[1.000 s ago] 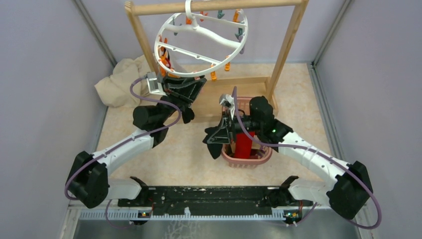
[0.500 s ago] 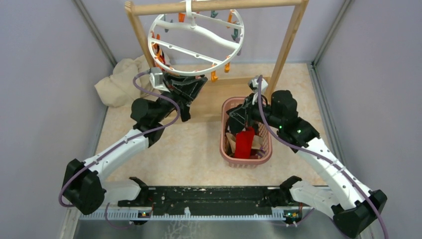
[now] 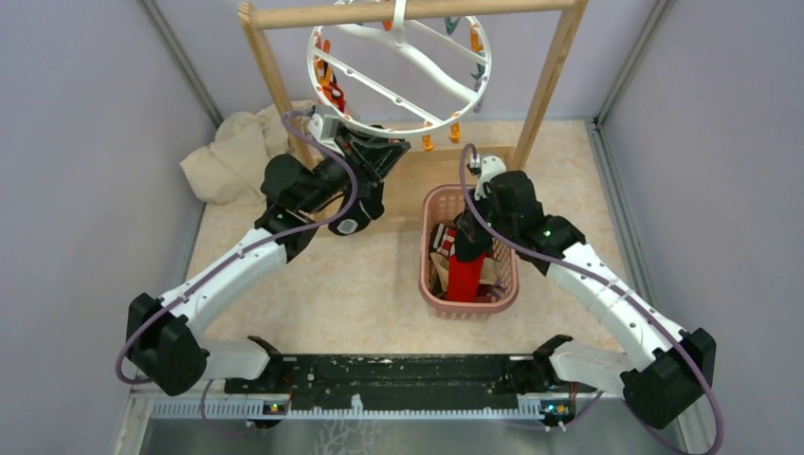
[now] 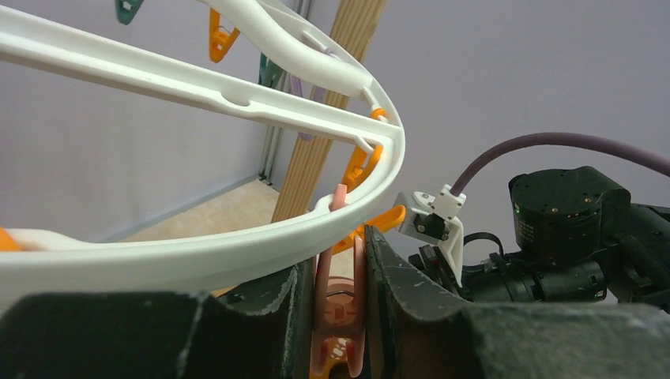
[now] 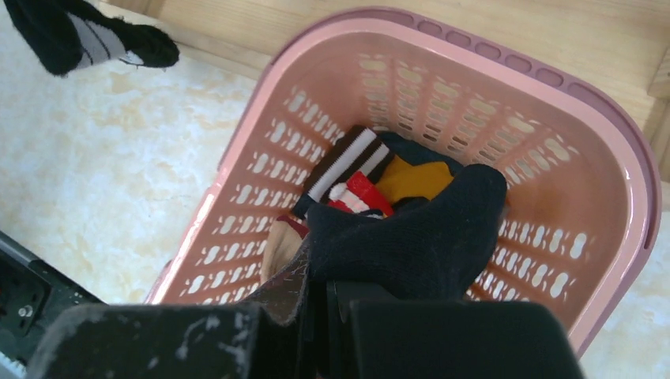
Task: Remove the socks clipped to the hanger
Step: Place the sock in the bin.
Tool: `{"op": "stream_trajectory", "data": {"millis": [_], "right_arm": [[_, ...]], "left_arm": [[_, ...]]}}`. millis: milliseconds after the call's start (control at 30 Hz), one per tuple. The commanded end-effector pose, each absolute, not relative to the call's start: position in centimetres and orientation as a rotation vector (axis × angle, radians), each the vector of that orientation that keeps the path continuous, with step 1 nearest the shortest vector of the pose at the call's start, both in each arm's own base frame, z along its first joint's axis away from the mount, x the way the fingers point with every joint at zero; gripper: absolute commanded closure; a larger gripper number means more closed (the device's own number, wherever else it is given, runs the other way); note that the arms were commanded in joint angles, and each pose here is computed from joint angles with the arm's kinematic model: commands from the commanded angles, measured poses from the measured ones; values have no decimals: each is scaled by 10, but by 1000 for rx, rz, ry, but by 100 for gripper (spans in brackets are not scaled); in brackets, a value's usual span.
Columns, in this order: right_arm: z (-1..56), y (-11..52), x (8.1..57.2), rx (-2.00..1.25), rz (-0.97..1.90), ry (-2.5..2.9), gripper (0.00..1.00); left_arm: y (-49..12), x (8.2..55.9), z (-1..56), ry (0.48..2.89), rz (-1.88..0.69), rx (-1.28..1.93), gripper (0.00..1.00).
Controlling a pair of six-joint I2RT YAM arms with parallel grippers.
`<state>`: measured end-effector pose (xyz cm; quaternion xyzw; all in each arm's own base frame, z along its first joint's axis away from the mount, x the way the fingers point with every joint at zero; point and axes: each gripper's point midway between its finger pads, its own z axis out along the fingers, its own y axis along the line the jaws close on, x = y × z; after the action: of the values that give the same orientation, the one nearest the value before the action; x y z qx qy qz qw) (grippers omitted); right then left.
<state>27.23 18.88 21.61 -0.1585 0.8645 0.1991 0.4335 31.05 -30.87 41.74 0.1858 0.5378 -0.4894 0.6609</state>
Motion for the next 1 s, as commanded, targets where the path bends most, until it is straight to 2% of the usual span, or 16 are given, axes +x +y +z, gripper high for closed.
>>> {"op": "stream_trajectory", "data": {"millis": [0,67,167,233,300,433,667,967], "right_arm": [[230,184,284,-381,444,2125,100],[224,186,283,-395,447,2150,99],[217,190,281,-418,463,2177,88],[214,190,280,-425,469,2185,77],[213,190,278,-424,472,2186,59],[213,189,275,-421,480,2185,41],[223,189,270,-419,504,2173,35],[262,177,258,-391,498,2100,32]], "left_arm": [[-313,311,405,1271,-1106,429,78],[-311,311,404,1268,-1102,412,77],[-308,310,401,1269,-1097,395,74],[-306,308,401,1267,-1097,391,66],[-305,306,401,1268,-1098,392,53],[-303,305,399,1282,-1093,392,42],[-297,299,390,1309,-1077,394,36],[-282,283,388,1332,-1051,395,34]]}}
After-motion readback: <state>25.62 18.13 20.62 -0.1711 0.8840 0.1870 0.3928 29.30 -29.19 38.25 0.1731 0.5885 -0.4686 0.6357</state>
